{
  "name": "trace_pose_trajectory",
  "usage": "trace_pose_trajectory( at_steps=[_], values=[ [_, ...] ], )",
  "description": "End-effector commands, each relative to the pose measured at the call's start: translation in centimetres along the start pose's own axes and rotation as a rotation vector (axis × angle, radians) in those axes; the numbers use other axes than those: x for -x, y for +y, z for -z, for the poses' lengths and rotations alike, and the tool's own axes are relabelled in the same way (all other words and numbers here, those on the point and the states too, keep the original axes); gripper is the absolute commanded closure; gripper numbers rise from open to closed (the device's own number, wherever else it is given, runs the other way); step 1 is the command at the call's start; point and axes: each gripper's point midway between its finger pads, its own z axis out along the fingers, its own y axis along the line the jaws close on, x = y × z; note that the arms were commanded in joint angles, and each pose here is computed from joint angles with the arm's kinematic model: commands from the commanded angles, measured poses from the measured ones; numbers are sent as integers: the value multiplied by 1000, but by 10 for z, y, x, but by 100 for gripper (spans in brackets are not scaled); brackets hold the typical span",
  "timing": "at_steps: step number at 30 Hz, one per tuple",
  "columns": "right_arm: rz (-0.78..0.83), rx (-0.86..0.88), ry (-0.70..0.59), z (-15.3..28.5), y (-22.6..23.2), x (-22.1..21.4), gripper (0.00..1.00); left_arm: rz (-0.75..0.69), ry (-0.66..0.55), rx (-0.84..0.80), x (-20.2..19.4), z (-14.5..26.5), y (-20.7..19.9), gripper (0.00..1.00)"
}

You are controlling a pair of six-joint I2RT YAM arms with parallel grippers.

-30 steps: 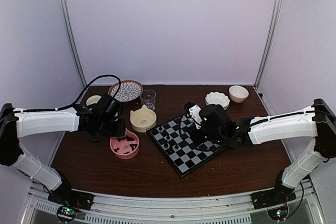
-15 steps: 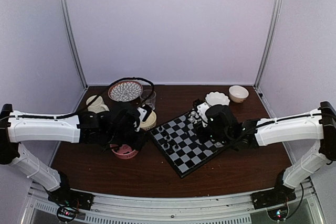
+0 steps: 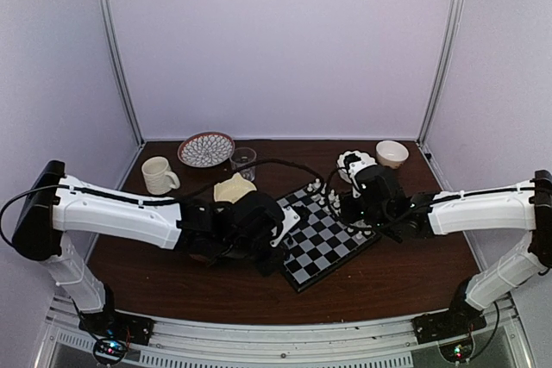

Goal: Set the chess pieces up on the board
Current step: Place the rook at a8.

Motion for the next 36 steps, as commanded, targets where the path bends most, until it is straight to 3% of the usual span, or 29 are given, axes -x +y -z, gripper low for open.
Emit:
trace_pose_trajectory(
  at_steps=[1, 17, 36],
  values=[
    [-74, -38, -27, 6, -18, 4, 75, -56, -21, -67, 15, -12, -24, 92],
    [-112, -35, -57, 12, -28, 7, 75, -66, 90, -81, -4, -52, -35, 93],
    [-110, -30, -58, 13, -28, 6, 75, -51, 143, -71, -17, -72, -36, 92]
  ],
)
